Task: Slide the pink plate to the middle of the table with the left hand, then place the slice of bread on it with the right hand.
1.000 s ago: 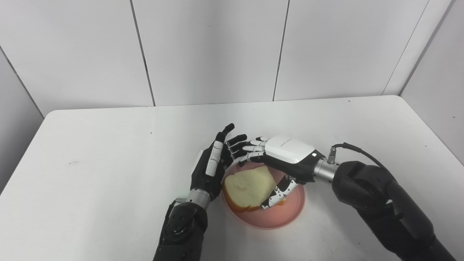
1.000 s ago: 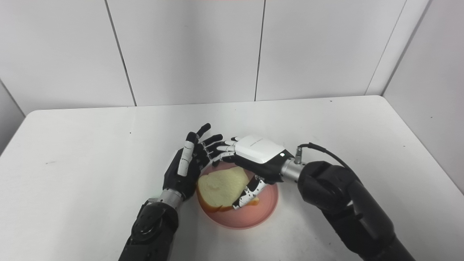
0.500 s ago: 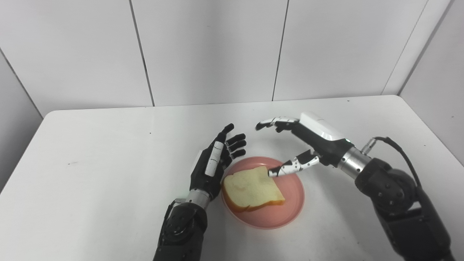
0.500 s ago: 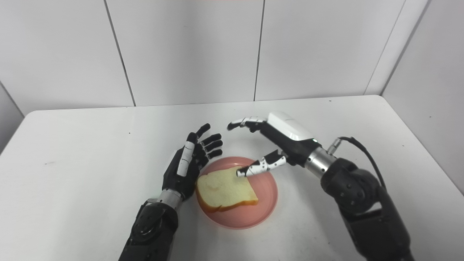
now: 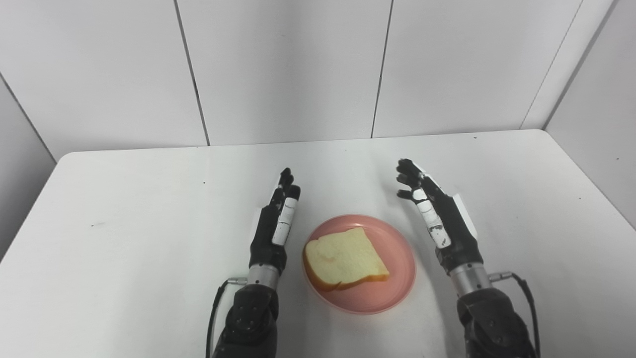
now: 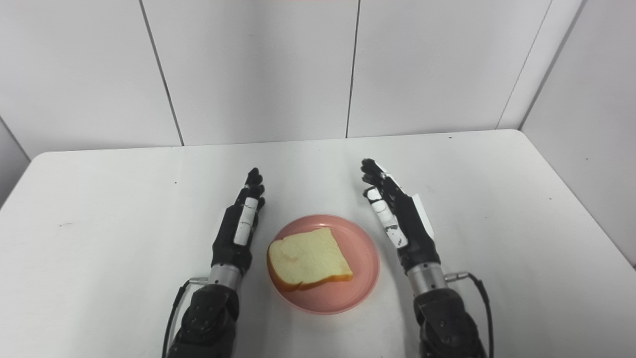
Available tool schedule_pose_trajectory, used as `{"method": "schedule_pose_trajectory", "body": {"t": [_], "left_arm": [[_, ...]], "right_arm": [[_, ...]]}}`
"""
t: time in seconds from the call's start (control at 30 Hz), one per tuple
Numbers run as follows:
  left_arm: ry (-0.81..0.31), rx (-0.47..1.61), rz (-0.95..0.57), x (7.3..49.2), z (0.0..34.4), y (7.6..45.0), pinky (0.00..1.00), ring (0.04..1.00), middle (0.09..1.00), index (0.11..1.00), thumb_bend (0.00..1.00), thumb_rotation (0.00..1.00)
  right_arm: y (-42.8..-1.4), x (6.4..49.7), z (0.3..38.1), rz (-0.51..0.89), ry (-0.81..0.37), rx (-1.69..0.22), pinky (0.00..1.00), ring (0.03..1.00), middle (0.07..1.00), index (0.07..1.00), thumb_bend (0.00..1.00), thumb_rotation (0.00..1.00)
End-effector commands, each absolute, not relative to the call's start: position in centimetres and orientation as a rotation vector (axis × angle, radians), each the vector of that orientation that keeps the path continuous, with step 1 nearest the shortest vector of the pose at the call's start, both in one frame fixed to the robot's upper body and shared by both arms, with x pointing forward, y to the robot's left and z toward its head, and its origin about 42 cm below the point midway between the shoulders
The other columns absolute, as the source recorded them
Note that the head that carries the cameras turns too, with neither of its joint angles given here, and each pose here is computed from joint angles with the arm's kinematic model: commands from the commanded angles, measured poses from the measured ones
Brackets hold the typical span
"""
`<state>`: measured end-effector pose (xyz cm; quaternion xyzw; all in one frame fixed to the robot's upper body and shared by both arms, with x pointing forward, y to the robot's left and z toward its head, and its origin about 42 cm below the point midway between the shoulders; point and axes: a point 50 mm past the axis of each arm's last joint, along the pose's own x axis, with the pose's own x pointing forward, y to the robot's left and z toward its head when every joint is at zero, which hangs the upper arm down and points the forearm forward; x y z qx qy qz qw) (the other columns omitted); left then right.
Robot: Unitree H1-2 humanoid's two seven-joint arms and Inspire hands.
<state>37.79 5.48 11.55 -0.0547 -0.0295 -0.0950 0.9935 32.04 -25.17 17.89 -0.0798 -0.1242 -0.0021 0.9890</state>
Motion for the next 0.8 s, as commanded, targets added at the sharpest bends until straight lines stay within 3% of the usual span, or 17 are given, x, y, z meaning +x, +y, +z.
{"method": "schedule_pose_trajectory", "body": {"t": [0.0,0.2,0.77], "left_arm": [[-0.013,-0.143,-0.153,36.0,10.3,4.4,1.00,1.000,1.000,1.000,0.77,0.89],[-0.012,-0.168,-0.118,35.8,11.0,3.9,1.00,1.000,1.000,1.000,0.73,0.90],[0.018,-0.205,-0.141,35.8,11.4,3.8,1.00,1.000,1.000,1.000,0.73,0.90]], "right_arm": [[-25.5,32.3,18.8,-0.033,-0.306,-0.153,0.90,0.937,0.945,0.908,0.75,1.00],[-25.9,32.3,18.0,-0.057,-0.287,-0.138,0.91,0.950,0.949,0.906,0.80,0.99],[-25.8,32.2,16.7,-0.064,-0.278,-0.139,0.87,0.912,0.907,0.870,0.77,1.00]]}}
